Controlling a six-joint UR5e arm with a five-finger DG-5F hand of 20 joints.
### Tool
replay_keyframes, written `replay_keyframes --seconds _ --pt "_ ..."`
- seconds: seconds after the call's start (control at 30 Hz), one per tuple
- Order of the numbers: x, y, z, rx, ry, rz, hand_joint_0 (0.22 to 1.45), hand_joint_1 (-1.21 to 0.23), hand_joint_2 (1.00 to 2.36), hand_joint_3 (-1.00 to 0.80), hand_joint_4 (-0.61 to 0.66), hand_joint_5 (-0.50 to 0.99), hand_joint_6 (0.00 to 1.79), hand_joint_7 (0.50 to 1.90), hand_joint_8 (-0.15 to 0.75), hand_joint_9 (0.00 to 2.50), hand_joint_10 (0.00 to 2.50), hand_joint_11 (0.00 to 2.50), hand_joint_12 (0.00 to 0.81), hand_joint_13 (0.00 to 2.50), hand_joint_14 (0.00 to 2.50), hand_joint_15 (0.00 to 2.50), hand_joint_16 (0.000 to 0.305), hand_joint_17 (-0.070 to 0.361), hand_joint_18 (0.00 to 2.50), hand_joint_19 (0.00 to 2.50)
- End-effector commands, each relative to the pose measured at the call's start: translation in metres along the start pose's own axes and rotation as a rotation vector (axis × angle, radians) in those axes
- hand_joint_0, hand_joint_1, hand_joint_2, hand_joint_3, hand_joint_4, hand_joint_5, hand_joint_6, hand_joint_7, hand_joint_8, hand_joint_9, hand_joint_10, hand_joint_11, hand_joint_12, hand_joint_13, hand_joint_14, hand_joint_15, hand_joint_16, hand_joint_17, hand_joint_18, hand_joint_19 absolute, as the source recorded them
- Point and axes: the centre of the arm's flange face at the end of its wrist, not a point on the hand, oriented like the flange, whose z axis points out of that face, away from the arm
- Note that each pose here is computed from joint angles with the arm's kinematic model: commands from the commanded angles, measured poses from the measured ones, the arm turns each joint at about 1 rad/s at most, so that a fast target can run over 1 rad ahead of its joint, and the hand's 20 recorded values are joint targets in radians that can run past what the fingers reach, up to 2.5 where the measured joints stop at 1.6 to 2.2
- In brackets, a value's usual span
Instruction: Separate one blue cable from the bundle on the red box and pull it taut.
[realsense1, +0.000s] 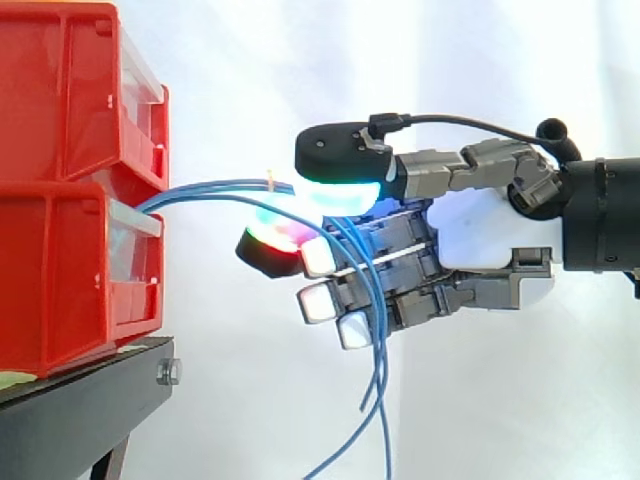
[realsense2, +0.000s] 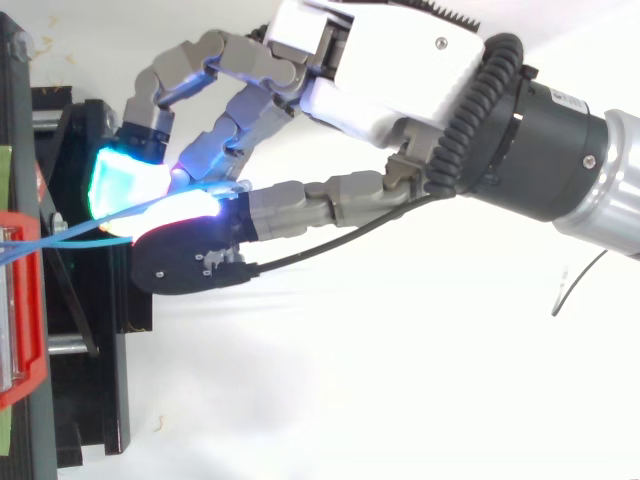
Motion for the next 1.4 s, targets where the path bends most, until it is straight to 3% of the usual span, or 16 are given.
replay_keyframes --seconds 0.0,0.5,0.93,1.17,1.37 --pt "0.0005 -0.0011 -0.0019 0.015 0.003 -0.002 0.63 -0.87 1.02 -0.24 0.12 -0.06 0.93 0.82 0.271 1.02 0.02 0.51 0.389 0.89 0.02 0.58 0.052 0.116 0.81 0.62" --pt "0.0001 -0.0014 -0.0034 0.027 0.007 0.007 0.55 -0.65 1.01 -0.28 0.14 -0.05 0.90 0.87 0.323 1.07 0.02 0.45 0.449 0.91 0.02 0.56 0.065 0.146 0.83 0.64" --pt "0.0001 -0.0008 -0.0032 0.027 0.007 0.007 0.53 -0.75 1.00 -0.22 0.15 -0.05 0.90 0.84 0.352 1.03 0.01 0.41 0.493 0.93 0.02 0.55 0.075 0.168 0.88 0.62" --pt "-0.0005 -0.0001 -0.0035 0.036 0.016 0.006 0.49 -0.75 1.01 -0.40 0.15 -0.07 0.90 0.81 0.298 0.96 0.02 0.44 0.424 0.84 0.02 0.57 0.059 0.133 0.75 0.67" --pt "-0.0030 0.0030 -0.0041 0.060 0.026 0.005 0.52 -0.69 1.01 -0.40 0.14 -0.07 0.90 0.83 0.290 0.97 0.02 0.44 0.413 0.84 0.02 0.57 0.056 0.127 0.74 0.68"
